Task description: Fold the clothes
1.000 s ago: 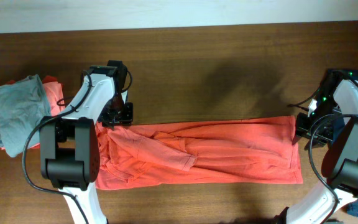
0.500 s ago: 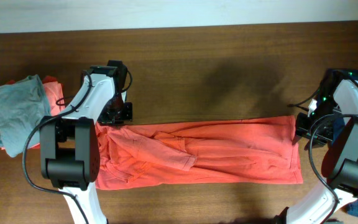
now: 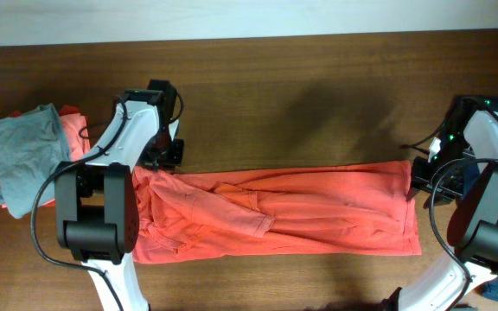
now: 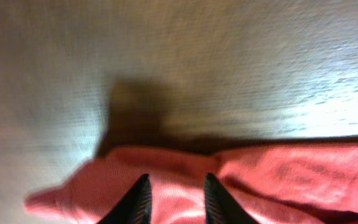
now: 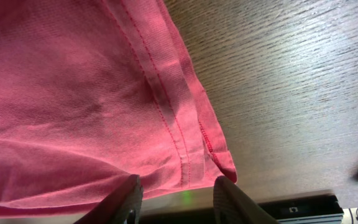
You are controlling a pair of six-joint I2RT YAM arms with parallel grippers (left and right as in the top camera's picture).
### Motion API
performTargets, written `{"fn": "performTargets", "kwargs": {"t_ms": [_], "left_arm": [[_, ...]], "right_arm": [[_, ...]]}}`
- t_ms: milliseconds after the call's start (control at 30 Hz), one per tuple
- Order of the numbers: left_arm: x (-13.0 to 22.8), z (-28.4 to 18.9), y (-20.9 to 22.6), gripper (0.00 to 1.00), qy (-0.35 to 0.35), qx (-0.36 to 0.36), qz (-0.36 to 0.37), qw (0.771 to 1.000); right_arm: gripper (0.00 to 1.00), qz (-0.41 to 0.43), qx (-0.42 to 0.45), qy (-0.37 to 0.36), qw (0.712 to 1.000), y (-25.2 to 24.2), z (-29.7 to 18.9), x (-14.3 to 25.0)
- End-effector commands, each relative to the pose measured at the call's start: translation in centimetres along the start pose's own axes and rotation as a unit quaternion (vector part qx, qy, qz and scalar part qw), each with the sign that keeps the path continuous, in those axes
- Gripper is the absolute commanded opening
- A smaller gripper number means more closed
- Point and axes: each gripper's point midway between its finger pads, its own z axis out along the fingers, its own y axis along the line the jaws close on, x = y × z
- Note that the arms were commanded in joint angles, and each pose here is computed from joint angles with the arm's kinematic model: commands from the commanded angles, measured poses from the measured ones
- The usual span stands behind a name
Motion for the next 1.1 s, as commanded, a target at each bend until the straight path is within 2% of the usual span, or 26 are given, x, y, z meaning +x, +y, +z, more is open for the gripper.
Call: {"fn": "performTargets", "kwargs": {"t_ms": [0,367,533,833,1067], "left_arm": [[-0.9,-1.2,0.4,0.32,-0.023,-0.009,0.108,0.994],[-0.6,-1.1,0.3,0.36,-0.016,-0.009,0.195,0.981],[-0.4,-1.1,0.4,0.38,-0.012,-0.009,0.212,0.977],[0.9,-0.9,0.4,0.32,0.014,-0.003,0.248,0.969],[1.2,-0.3,0.3,0.28,0.018,-0.002,0.251,0.968]], "right_arm": [[0.43,0.003,-0.005,-0.02,1.0,0.0,-1.1,-0.2],[0.43,0.003,-0.005,-0.02,1.0,0.0,-1.1,-0.2],[0.42,0.003,-0.005,-0.02,1.0,0.0,-1.1,-0.2],[0.43,0.004,-0.005,-0.02,1.0,0.0,-1.1,-0.2],[0.43,0.003,-0.005,-0.02,1.0,0.0,-1.1,-0.2]]}}
